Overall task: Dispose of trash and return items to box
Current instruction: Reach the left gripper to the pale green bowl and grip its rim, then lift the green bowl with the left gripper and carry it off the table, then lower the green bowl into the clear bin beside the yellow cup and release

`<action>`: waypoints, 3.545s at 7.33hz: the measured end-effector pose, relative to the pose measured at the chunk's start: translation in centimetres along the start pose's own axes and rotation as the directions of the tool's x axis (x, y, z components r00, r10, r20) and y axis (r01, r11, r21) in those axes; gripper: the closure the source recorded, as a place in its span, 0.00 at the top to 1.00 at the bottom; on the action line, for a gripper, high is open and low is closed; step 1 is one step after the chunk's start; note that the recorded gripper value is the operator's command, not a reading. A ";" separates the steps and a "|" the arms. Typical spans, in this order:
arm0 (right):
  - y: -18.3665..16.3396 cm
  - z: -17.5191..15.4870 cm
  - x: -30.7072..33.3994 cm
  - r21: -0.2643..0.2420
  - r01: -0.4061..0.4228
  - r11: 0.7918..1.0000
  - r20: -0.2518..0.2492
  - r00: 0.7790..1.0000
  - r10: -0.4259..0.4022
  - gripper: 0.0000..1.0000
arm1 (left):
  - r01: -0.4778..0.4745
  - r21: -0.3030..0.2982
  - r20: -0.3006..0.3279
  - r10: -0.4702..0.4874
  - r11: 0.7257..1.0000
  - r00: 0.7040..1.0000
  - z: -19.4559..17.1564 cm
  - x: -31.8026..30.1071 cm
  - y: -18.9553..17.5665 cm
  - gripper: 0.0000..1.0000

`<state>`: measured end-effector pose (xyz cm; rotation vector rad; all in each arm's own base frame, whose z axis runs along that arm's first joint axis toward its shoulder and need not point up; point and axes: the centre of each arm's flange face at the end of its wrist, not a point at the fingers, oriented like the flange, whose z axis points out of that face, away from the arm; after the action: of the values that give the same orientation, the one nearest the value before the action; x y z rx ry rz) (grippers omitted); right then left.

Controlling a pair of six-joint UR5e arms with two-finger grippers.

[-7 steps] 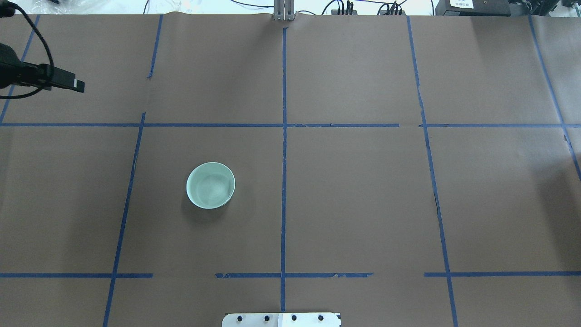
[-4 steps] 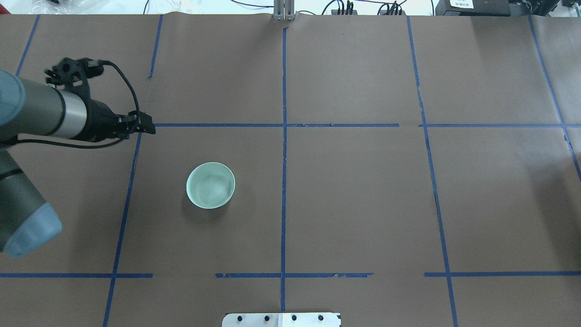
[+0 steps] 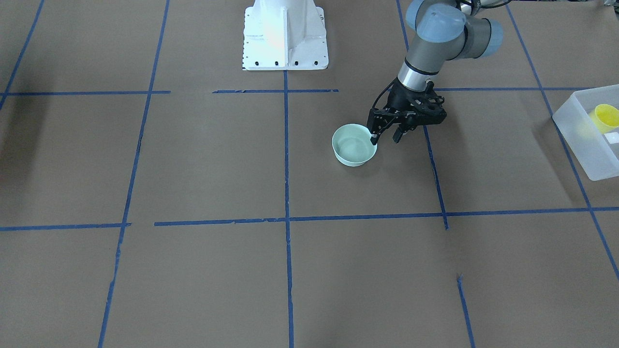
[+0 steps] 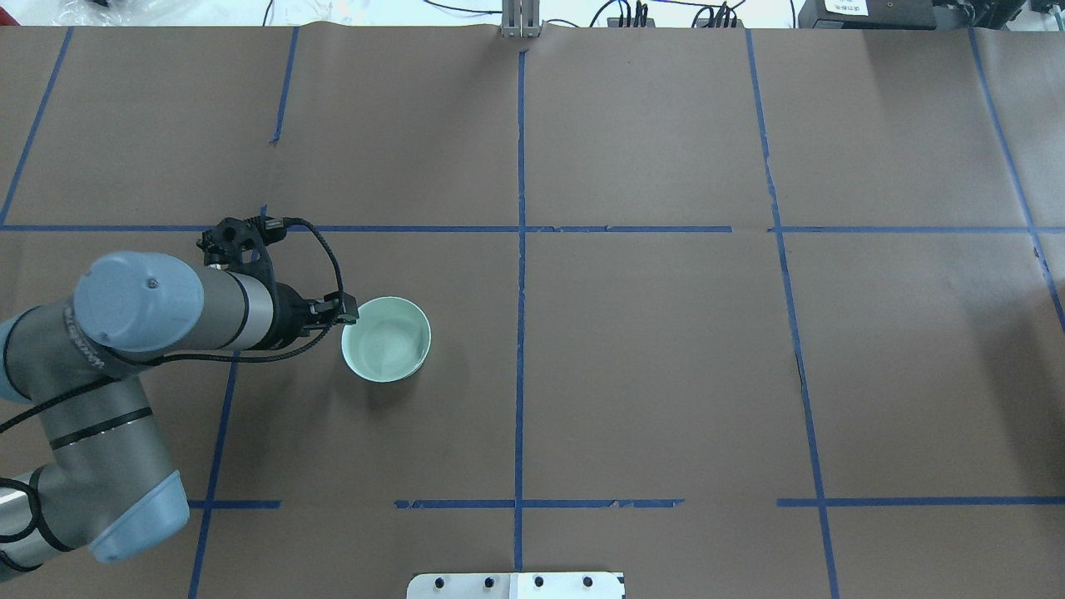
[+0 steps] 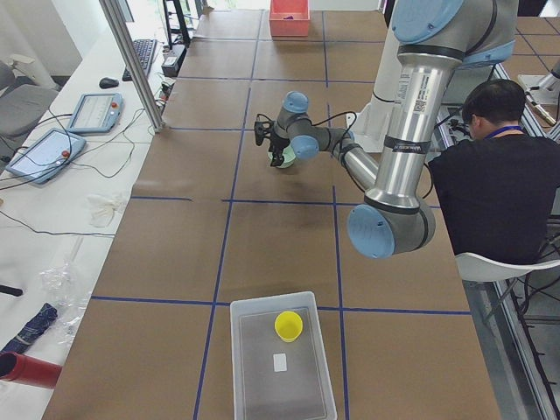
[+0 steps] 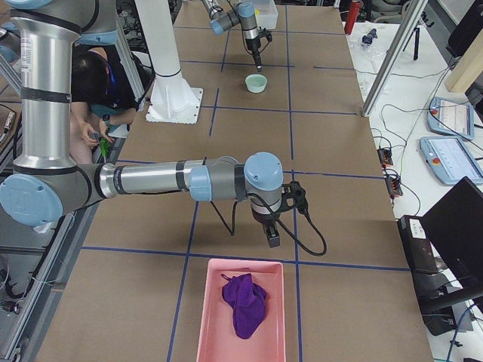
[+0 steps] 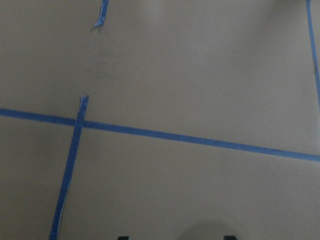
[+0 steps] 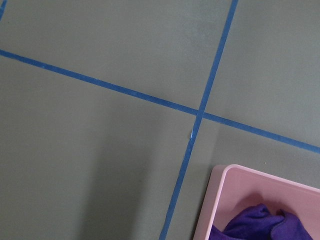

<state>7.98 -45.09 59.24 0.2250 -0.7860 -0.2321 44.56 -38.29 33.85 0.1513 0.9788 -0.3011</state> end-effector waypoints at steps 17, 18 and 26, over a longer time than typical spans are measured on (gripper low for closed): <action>0.8 0.3 0.1 0.022 0.023 0.999 -0.005 1.000 -0.023 1.00 | -0.715 -0.119 0.252 0.717 0.689 0.650 -26.1 -41.4 -25.5 0.00; 1.1 0.4 0.1 0.028 0.028 0.999 -0.006 1.000 -0.028 1.00 | -0.731 -0.154 0.257 0.741 0.665 0.620 -27.0 -47.3 -25.6 0.00; 1.2 0.4 0.1 0.041 0.045 0.998 -0.009 0.999 -0.045 1.00 | -0.730 -0.128 0.290 0.729 0.671 0.620 -20.2 -69.7 -13.7 0.00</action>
<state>7.91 -44.01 59.87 0.2825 -0.7783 -0.2575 -12.12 -33.28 80.90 0.4786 0.5184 0.4334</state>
